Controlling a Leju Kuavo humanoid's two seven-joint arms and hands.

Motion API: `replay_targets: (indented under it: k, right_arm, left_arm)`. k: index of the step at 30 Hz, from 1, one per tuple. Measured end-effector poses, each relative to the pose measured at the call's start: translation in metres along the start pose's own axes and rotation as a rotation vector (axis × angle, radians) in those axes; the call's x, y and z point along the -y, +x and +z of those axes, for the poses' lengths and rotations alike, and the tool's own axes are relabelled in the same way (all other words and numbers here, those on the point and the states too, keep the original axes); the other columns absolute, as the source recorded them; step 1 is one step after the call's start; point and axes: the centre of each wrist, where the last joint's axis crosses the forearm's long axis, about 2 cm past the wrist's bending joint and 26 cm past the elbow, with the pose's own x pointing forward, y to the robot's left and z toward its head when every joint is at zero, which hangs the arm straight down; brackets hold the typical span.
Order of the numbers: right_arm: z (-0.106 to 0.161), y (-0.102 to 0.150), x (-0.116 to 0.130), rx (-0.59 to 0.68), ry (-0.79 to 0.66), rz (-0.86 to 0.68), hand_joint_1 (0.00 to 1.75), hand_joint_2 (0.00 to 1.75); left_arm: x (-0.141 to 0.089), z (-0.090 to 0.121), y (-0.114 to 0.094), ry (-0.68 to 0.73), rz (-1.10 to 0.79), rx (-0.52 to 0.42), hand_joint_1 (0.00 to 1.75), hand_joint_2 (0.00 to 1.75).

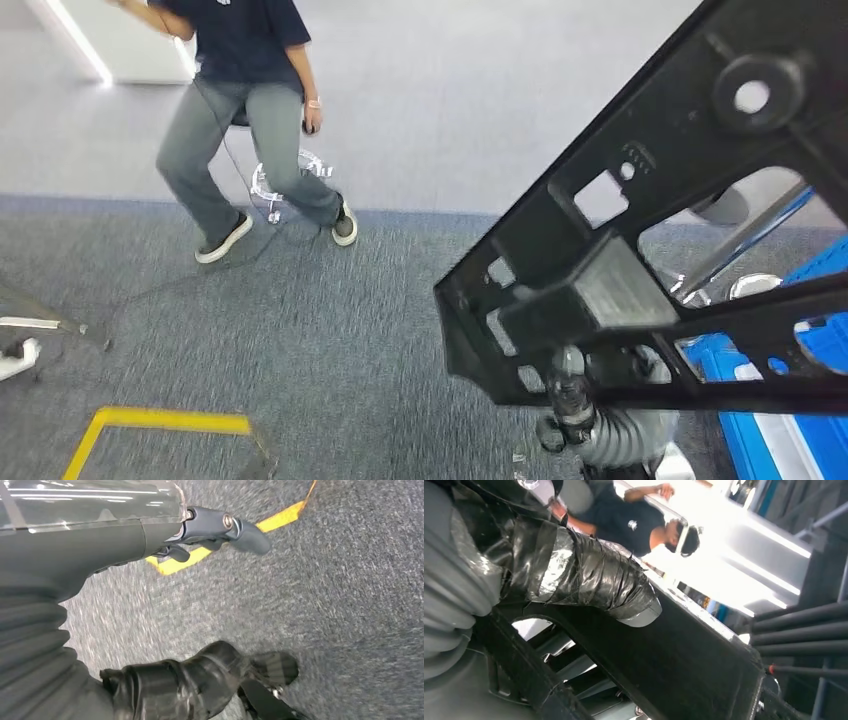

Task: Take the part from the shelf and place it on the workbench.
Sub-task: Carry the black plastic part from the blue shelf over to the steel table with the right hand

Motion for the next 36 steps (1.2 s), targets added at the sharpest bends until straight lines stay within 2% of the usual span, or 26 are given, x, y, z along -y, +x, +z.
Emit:
replay_targets:
  k: [4,18,36]
  right_arm:
    - [-0.001,0.000,-0.001,0.003,-0.006,-0.014,1.75,1.75]
    - [0.002,0.001,-0.002,0.011,-0.034,-0.090,1.75,1.75]
    - [0.002,0.001,-0.003,0.018,-0.030,-0.099,1.75,1.75]
  left_arm:
    - [0.001,0.002,-0.006,-0.005,-0.007,-0.023,0.00,1.75]
    - [-0.006,0.001,-0.007,0.000,-0.025,-0.031,0.00,1.75]
    - [-0.008,0.000,-0.007,0.002,-0.025,-0.029,0.00,1.75]
